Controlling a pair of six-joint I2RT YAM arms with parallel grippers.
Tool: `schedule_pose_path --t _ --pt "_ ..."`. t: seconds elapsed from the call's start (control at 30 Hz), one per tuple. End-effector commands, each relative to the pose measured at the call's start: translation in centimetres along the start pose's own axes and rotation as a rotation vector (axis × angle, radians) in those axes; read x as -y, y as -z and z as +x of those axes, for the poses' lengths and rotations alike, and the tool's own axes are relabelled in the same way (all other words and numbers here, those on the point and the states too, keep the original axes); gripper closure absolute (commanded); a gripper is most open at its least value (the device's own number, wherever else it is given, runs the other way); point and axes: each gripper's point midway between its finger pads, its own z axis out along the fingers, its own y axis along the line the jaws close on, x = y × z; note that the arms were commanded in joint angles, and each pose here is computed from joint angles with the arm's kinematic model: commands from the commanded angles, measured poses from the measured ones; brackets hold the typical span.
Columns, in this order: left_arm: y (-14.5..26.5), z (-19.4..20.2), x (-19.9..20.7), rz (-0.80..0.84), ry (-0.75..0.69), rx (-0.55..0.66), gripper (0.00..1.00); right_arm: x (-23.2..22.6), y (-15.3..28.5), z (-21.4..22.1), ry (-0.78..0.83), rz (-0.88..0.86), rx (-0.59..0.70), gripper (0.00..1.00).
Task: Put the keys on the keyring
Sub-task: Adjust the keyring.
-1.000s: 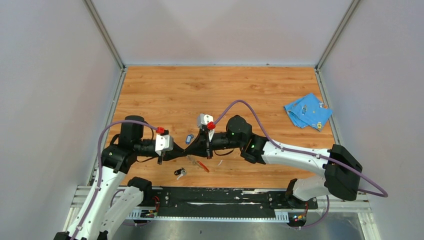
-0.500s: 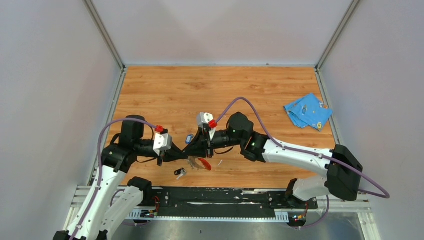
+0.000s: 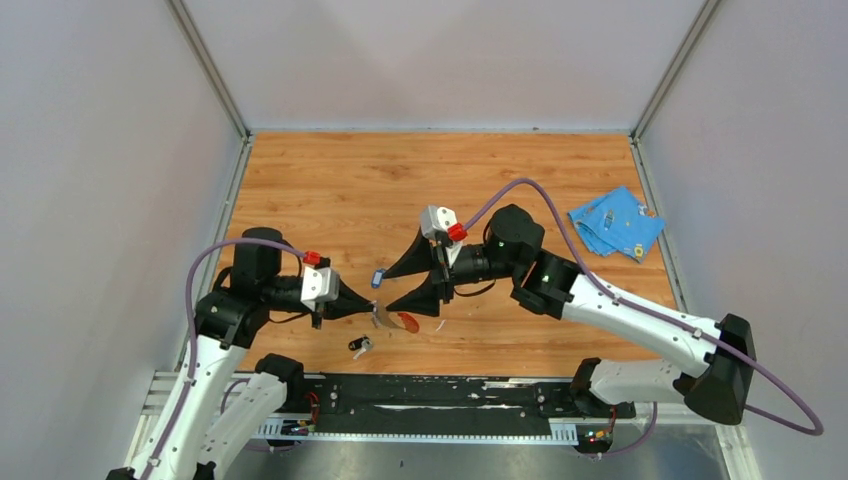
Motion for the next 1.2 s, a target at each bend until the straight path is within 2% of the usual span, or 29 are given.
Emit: schedule_pose_path --t 0.0,0.2,0.37,0.47,0.63,0.67,0.97,1.03,1.17 --pt "0.4 -1.6 -0.6 -0.031 -0.100 0.006 1.00 -0.4 1.6 2.1 -0.023 0.012 -0.153 0.40" --pt "0.8 -2.2 -1.3 -0.073 -0.136 -0.012 1.00 -0.4 1.9 3.9 -0.095 0.017 -0.233 0.41" --pt "1.2 -2.9 -1.5 -0.102 -0.131 -0.017 1.00 -0.3 1.0 4.4 -0.103 0.013 -0.251 0.44" --pt "1.6 -3.8 -1.7 -0.134 -0.123 -0.019 1.00 -0.2 0.6 3.8 -0.094 0.019 -0.243 0.58" --pt "2.0 -5.2 -1.0 -0.148 -0.130 0.003 1.00 0.3 0.8 2.5 -0.069 0.060 -0.218 0.98" --pt "2.1 -5.3 -1.0 -0.149 -0.120 0.005 1.00 0.3 0.8 2.3 -0.069 0.067 -0.214 0.99" --pt "2.4 -6.5 -0.5 -0.157 -0.095 0.025 1.00 0.0 1.4 2.1 -0.102 0.117 -0.206 0.99" --pt "2.4 -6.6 -0.5 -0.157 -0.088 0.027 1.00 -0.2 1.5 1.9 -0.090 0.124 -0.204 0.93" --pt "2.5 -6.8 -0.3 -0.162 -0.080 0.030 1.00 0.0 1.7 1.9 -0.092 0.146 -0.210 0.65"
